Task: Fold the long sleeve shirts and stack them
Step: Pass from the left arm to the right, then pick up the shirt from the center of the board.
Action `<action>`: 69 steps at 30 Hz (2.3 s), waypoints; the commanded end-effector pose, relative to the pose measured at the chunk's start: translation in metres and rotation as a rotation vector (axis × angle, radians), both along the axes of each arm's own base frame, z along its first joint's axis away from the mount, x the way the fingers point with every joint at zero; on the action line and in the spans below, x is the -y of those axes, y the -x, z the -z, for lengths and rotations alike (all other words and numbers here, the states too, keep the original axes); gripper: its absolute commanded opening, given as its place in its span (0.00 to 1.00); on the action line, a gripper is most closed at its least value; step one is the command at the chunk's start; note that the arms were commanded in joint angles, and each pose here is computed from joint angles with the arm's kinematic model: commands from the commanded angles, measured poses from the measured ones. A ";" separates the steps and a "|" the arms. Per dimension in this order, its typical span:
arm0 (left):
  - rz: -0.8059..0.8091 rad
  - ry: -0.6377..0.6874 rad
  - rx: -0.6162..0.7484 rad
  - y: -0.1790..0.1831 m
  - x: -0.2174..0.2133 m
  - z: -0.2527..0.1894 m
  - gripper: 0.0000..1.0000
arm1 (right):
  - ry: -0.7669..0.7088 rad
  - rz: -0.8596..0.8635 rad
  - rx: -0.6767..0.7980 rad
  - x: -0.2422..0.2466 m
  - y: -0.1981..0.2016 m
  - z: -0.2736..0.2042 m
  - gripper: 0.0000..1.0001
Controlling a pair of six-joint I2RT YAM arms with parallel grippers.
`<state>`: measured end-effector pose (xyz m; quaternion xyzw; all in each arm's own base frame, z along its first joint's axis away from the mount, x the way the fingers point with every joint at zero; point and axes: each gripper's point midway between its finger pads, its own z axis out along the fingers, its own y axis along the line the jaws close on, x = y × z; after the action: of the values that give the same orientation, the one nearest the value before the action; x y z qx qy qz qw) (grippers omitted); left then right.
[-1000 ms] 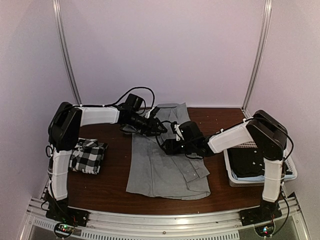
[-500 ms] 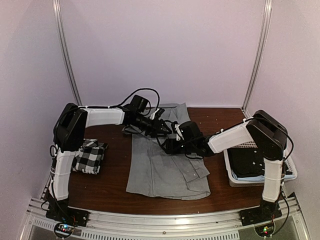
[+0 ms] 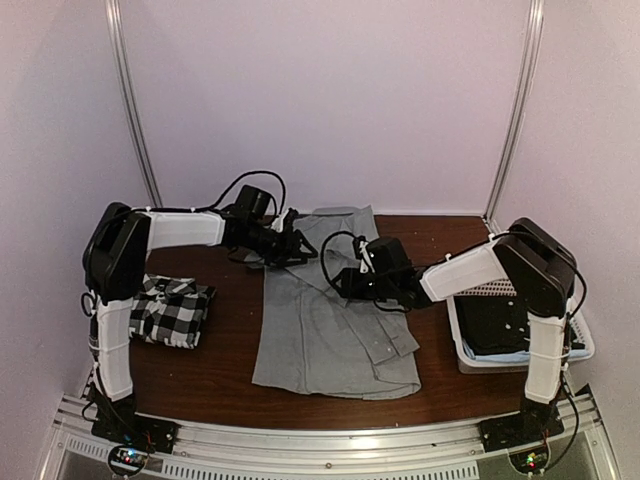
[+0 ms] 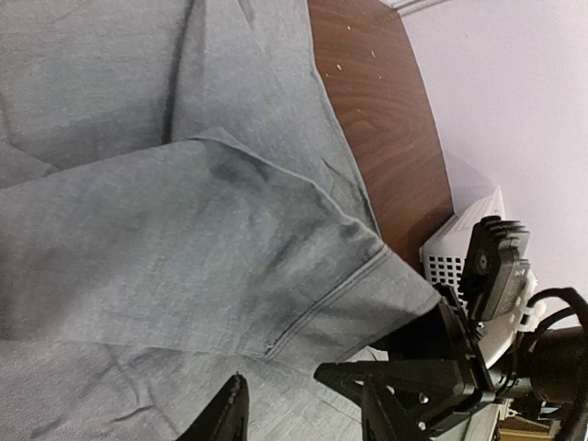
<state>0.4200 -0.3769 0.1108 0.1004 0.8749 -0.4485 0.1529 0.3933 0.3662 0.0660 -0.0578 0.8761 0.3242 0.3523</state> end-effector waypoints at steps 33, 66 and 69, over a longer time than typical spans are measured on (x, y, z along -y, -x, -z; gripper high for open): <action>-0.254 -0.358 -0.030 0.120 -0.155 0.031 0.39 | 0.069 -0.015 0.442 0.017 -0.069 -0.249 0.00; -0.052 -0.562 -0.316 0.268 -0.131 0.102 0.30 | 0.092 0.008 0.522 0.057 -0.100 -0.296 0.00; -0.052 -0.601 -0.331 0.272 -0.134 0.108 0.18 | 0.079 0.004 0.522 0.057 -0.097 -0.298 0.00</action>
<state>0.1574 -0.2543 0.0163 0.0525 0.9734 -0.2231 0.0052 0.4996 0.3129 0.3455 -0.1503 0.7805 0.2491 0.5534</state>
